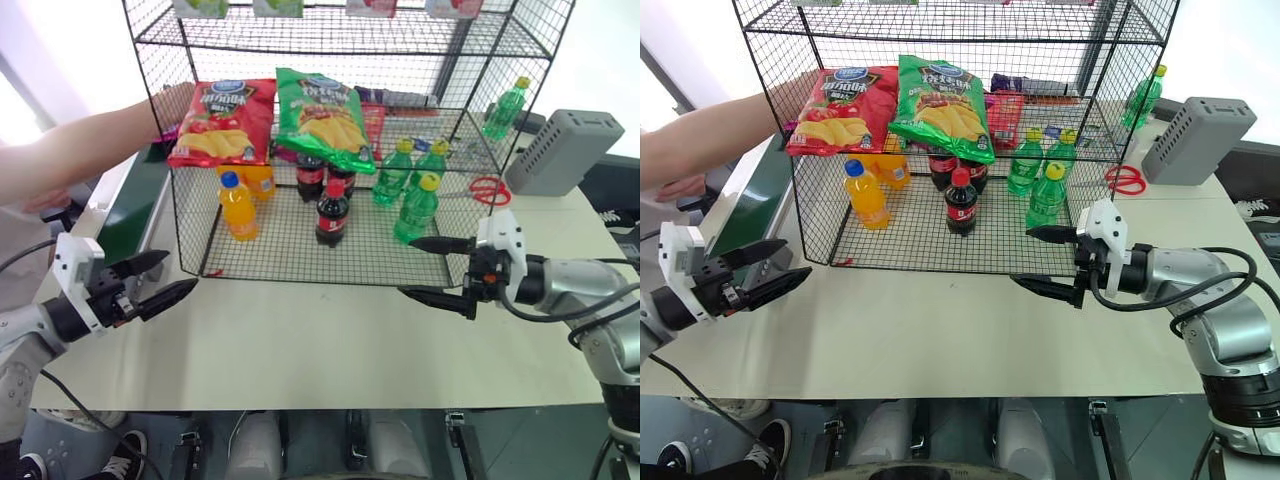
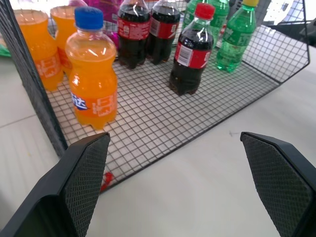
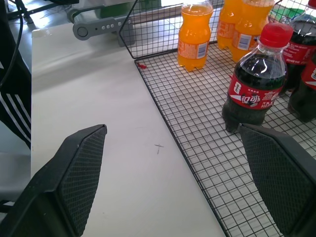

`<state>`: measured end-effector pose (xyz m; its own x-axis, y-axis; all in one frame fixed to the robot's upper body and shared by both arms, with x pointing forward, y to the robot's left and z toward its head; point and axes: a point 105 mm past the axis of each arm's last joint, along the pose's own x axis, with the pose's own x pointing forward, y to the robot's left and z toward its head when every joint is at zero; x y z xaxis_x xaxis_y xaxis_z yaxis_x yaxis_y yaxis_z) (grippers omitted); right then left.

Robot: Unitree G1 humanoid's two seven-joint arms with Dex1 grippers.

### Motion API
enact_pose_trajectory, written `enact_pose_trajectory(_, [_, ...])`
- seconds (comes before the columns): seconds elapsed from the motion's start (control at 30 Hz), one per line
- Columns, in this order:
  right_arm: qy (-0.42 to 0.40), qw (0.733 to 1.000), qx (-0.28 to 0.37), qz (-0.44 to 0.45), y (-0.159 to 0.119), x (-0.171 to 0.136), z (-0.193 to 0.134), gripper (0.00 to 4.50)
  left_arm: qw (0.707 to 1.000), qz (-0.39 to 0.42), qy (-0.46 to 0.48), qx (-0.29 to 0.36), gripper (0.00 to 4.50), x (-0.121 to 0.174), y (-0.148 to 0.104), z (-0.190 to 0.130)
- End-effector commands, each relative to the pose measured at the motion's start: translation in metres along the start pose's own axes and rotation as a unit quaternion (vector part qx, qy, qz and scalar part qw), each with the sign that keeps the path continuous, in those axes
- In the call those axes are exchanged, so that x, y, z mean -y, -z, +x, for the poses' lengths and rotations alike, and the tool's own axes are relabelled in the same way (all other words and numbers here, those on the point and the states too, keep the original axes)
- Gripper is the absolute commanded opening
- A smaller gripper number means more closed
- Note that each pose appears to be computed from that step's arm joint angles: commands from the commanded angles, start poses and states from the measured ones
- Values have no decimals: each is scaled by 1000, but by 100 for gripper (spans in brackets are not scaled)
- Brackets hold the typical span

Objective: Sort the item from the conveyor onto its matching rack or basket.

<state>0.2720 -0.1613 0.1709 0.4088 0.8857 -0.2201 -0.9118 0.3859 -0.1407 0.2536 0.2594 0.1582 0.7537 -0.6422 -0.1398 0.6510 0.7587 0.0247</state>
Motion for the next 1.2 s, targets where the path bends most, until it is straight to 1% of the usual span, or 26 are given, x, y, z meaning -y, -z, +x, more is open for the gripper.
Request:
enact_pose_trajectory(0.03, [-12,1000,13,-21,-12,-3,4,444,999,43,-29,15,450,-9,-13,-8])
enact_pose_trajectory(0.27, [-28,999,30,-16,-21,-6,13,444,994,93,-51,17,450,-12,-14,-16])
enact_pose_trajectory(0.33, [-31,999,42,-8,-23,-6,19,444,988,145,-59,-1,450,-15,-13,-22])
enact_pose_trajectory(0.4, [-46,997,55,1,-24,-12,27,444,977,193,-91,-13,450,-25,-15,-29])
enact_pose_trajectory(0.5, [-83,994,68,25,-24,-27,42,444,950,292,-98,-51,450,-30,-12,-43])
enact_pose_trajectory(0.53, [-88,992,83,32,-26,-31,51,444,929,345,-110,-75,450,-34,-10,-51])
enact_pose_trajectory(0.57, [-90,991,92,33,-27,-34,59,444,914,378,-119,-92,450,-37,-7,-57])
enact_pose_trajectory(0.63, [-86,990,103,33,-29,-37,68,444,898,406,-131,-109,450,-41,-3,-65])
enact_pose_trajectory(0.67, [-95,990,97,33,-26,-41,71,444,883,435,-134,-117,450,-40,-2,-69])
enact_pose_trajectory(0.7, [-101,990,90,27,-23,-43,72,444,874,452,-132,-123,450,-39,1,-72])
enact_pose_trajectory(0.77, [-104,991,84,20,-21,-44,75,444,858,477,-128,-137,450,-37,6,-78])
enact_pose_trajectory(0.9, [-118,987,100,32,-24,-45,80,444,828,516,-139,-171,450,-41,17,-96])
enact_pose_trajectory(0.97, [-129,986,98,30,-23,-48,81,444,821,523,-144,-176,450,-43,19,-101])
enact_pose_trajectory(1.07, [-164,983,70,33,-13,-56,78,444,812,526,-165,-191,450,-50,24,-112])
enact_pose_trajectory(1.2, [-167,983,68,29,-14,-55,78,444,797,543,-159,-209,450,-53,26,-122])
